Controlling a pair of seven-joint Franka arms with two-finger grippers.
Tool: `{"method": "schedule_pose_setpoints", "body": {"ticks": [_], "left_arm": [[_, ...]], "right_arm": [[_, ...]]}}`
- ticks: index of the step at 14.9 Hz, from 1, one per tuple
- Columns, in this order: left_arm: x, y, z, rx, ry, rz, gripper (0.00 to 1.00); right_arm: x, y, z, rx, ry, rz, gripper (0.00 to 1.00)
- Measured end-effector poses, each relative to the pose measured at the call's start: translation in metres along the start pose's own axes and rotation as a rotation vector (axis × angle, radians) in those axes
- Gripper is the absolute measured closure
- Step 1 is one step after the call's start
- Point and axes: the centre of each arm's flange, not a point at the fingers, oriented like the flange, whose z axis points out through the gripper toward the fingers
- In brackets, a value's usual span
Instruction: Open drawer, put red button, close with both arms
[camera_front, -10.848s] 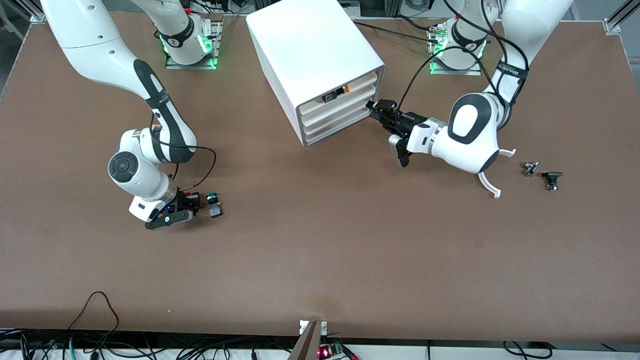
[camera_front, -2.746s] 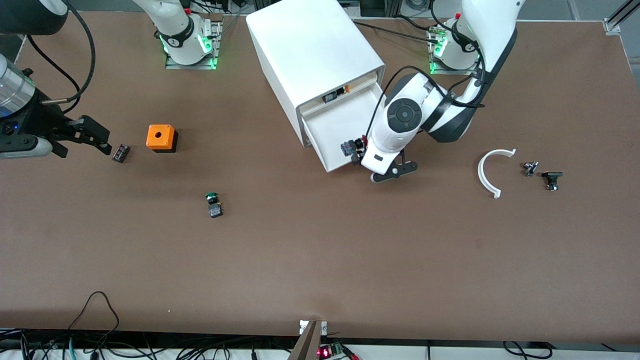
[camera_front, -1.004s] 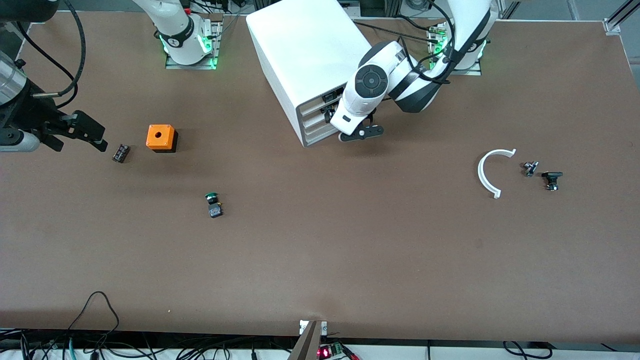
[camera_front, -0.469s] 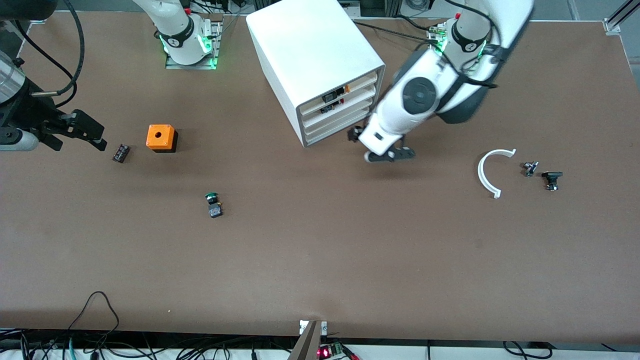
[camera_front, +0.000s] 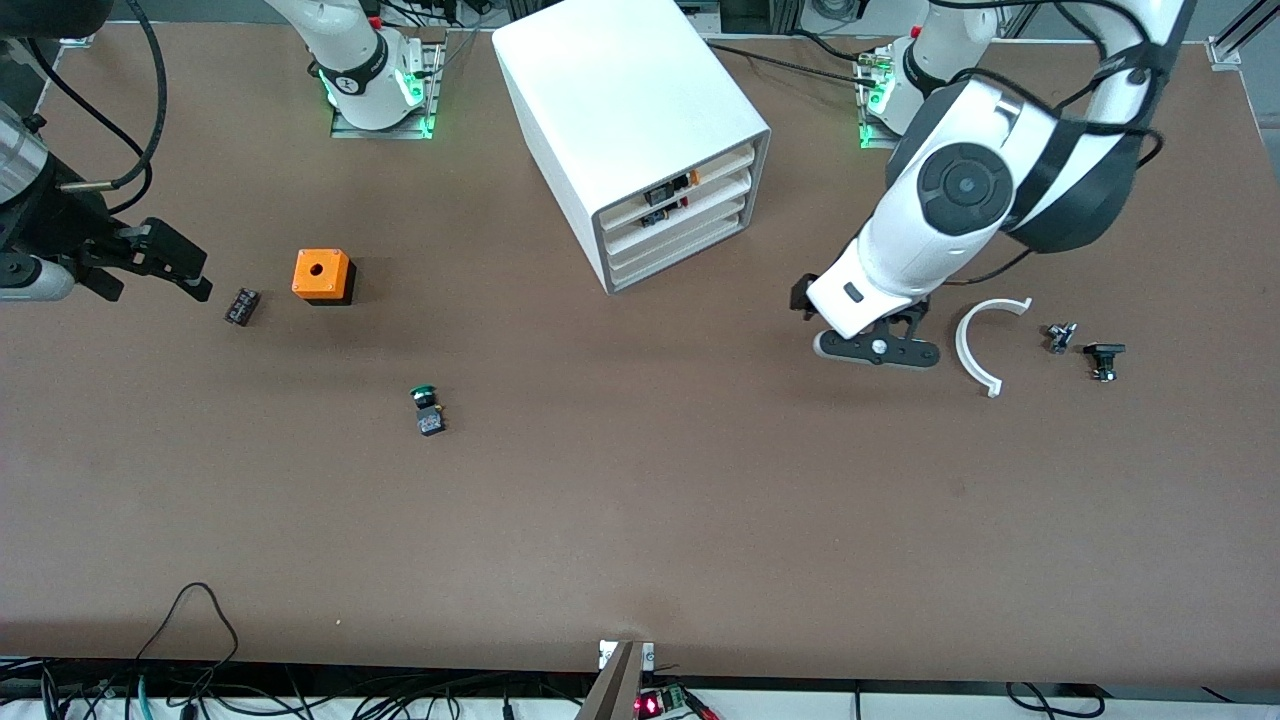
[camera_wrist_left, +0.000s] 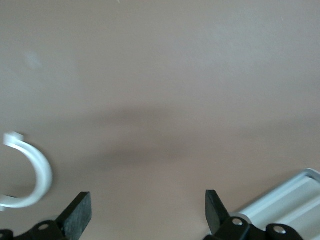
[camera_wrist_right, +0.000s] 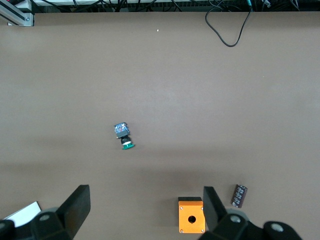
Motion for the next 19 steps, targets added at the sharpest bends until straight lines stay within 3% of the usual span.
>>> {"method": "schedule_pose_setpoints", "body": {"ticks": [3, 8, 12, 15, 19], "left_arm": [[0.003, -0.024, -0.059, 0.021, 0.031, 0.035, 0.00], [0.002, -0.088, -0.076, 0.018, -0.033, 0.161, 0.00], [-0.002, -0.128, -0.082, -0.100, -0.049, 0.114, 0.00], [-0.017, -0.154, -0.087, -0.085, -0.049, 0.077, 0.00], [-0.042, -0.171, -0.093, -0.052, 0.094, 0.107, 0.00]], "right_arm": [[0.000, 0.000, 0.000, 0.000, 0.000, 0.000, 0.00], [0.000, 0.000, 0.000, 0.000, 0.000, 0.000, 0.00], [0.000, 0.000, 0.000, 0.000, 0.000, 0.000, 0.00], [0.000, -0.001, 0.000, 0.000, 0.000, -0.001, 0.00], [0.000, -0.001, 0.000, 0.000, -0.001, -0.001, 0.00]]}}
